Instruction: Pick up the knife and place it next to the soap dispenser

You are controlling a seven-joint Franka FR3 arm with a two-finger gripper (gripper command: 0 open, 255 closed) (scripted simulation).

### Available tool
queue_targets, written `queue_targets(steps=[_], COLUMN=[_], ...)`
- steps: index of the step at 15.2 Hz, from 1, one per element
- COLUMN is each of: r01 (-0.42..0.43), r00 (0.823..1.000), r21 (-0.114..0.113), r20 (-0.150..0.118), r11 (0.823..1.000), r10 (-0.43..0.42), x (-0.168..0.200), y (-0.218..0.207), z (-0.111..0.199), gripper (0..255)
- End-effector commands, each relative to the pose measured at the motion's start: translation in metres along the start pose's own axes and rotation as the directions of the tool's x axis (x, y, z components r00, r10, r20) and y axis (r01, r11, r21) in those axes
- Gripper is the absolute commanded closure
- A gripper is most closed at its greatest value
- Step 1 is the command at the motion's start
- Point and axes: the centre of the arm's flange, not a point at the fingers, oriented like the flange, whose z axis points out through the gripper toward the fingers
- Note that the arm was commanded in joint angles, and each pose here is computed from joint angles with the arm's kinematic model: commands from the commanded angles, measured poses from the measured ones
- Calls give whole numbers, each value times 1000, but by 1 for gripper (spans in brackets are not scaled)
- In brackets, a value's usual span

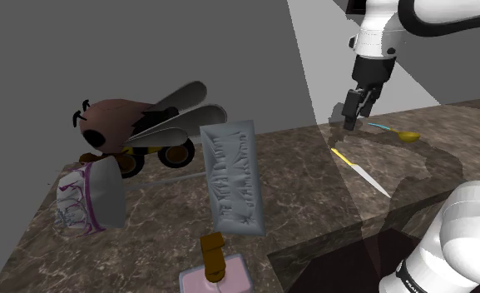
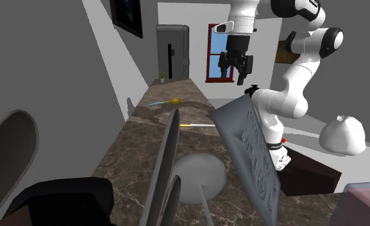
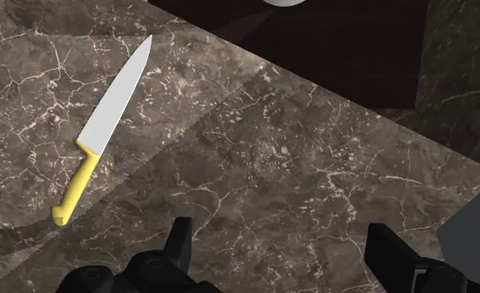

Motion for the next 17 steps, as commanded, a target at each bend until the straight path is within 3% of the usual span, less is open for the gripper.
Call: queue_targets(steps=[1, 17], r01=[0, -10], r00=[1000, 999], r21=[0, 73], r20=[0, -41], r11=[1000, 997], r10=[0, 13], x=[0, 17], y=[0, 155], z=[0, 153], gripper=[0, 0])
